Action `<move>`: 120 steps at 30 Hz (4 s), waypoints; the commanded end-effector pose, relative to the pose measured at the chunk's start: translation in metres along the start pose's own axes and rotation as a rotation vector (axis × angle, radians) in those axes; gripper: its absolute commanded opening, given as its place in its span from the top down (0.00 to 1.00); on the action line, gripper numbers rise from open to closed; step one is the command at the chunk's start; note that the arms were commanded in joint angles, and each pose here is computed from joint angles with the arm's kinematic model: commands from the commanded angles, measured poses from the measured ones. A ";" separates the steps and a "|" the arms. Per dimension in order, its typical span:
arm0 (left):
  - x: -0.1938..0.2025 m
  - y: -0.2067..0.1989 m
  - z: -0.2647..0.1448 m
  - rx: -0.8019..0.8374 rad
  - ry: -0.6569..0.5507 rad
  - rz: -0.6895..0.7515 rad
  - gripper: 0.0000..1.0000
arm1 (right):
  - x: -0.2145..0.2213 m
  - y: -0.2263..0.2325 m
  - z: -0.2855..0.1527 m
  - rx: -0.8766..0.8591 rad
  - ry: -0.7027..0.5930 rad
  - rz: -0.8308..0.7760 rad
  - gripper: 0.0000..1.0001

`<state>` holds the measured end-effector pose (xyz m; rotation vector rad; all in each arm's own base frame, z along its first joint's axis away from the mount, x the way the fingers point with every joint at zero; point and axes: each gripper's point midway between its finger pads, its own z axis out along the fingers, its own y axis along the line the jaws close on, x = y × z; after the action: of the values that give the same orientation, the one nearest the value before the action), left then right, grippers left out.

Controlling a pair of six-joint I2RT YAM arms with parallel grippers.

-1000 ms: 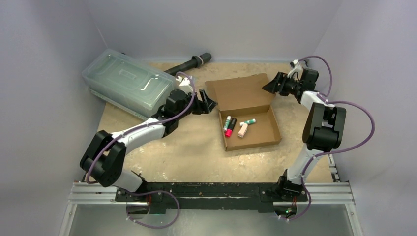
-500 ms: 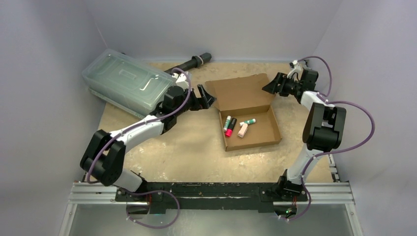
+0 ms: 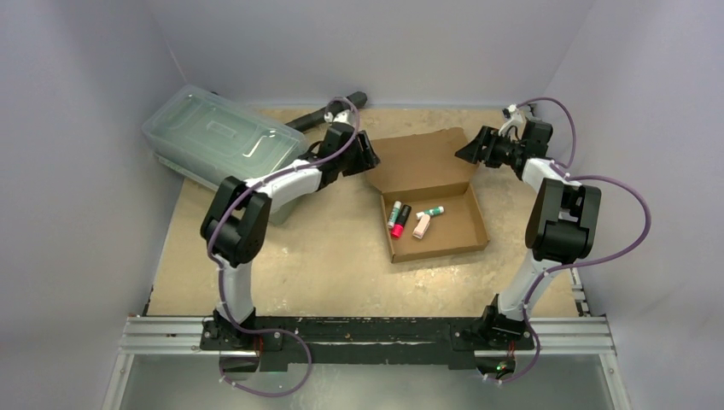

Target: Fold the paper box

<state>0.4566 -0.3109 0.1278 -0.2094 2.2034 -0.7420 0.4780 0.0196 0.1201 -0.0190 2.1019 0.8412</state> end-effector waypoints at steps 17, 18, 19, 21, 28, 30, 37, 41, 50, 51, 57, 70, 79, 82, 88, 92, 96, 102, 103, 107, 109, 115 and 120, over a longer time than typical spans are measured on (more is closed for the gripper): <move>-0.016 0.021 0.032 -0.090 -0.069 0.065 1.00 | -0.026 0.015 -0.016 -0.057 -0.051 -0.052 0.20; -0.022 0.019 0.028 -0.077 -0.106 0.090 1.00 | -0.028 0.013 -0.018 -0.055 -0.055 -0.050 0.19; -0.028 0.018 0.023 -0.063 -0.139 0.110 1.00 | -0.030 0.012 -0.021 -0.055 -0.058 -0.050 0.18; -0.035 0.015 0.014 -0.027 -0.200 0.158 1.00 | -0.032 0.007 -0.026 -0.048 -0.062 -0.047 0.15; -0.041 -0.014 -0.027 0.231 -0.386 0.327 1.00 | -0.033 0.007 -0.028 -0.072 -0.055 -0.041 0.08; -0.037 -0.022 -0.036 0.298 -0.405 0.365 1.00 | -0.035 0.010 -0.029 -0.085 -0.047 -0.058 0.08; -0.030 -0.034 -0.059 0.379 -0.492 0.488 1.00 | -0.064 0.045 -0.050 -0.180 -0.073 -0.202 0.06; -0.028 -0.039 -0.074 0.434 -0.560 0.545 1.00 | -0.087 0.066 -0.068 -0.201 -0.047 -0.370 0.01; -0.022 -0.047 -0.092 0.495 -0.637 0.619 1.00 | -0.079 0.106 -0.053 -0.277 0.211 -0.568 0.01; -0.022 -0.048 -0.093 0.497 -0.642 0.623 1.00 | -0.075 0.111 -0.050 -0.285 0.237 -0.583 0.01; -0.020 -0.051 -0.100 0.510 -0.662 0.643 1.00 | -0.056 0.130 -0.035 -0.291 0.309 -0.608 0.04; -0.022 -0.051 -0.107 0.510 -0.700 0.657 1.00 | -0.040 0.149 -0.037 -0.369 0.377 -0.620 0.47; -0.030 -0.048 -0.097 0.454 -0.681 0.625 1.00 | -0.036 0.160 -0.049 -0.401 0.380 -0.645 1.00; -0.032 -0.045 -0.093 0.423 -0.641 0.578 0.83 | -0.046 0.164 -0.056 -0.365 0.349 -0.701 1.00; -0.029 -0.033 -0.095 0.317 -0.409 0.415 0.38 | -0.070 0.167 -0.070 -0.219 0.280 -0.811 1.00; 0.004 -0.008 -0.107 0.221 -0.202 0.337 0.35 | -0.070 0.170 -0.078 -0.158 0.279 -0.886 1.00; 0.047 0.028 -0.125 0.157 -0.098 0.220 0.36 | -0.052 0.188 -0.074 -0.176 0.306 -0.941 1.00; 0.051 0.054 -0.135 0.083 -0.145 0.204 0.37 | -0.025 0.205 -0.067 -0.186 0.339 -0.981 1.00; 0.043 0.053 -0.134 0.075 -0.169 0.227 0.40 | -0.024 0.205 -0.067 -0.177 0.340 -0.988 1.00; 0.016 0.046 -0.130 0.049 -0.248 0.312 0.51 | -0.024 0.201 -0.068 -0.142 0.342 -1.002 1.00; 0.005 0.035 -0.128 0.095 -0.301 0.361 0.51 | -0.025 0.199 -0.067 -0.131 0.343 -1.003 1.00; -0.010 -0.011 -0.107 0.321 -0.426 0.563 0.46 | -0.030 0.205 -0.063 -0.154 0.320 -0.988 0.99; -0.024 -0.024 -0.085 0.369 -0.547 0.642 0.45 | -0.031 0.207 -0.064 -0.159 0.317 -0.987 0.99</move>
<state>0.3843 -0.2649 0.1485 0.3275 1.7359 -0.6163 0.3866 0.1342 0.2603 -1.2549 1.9936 0.4210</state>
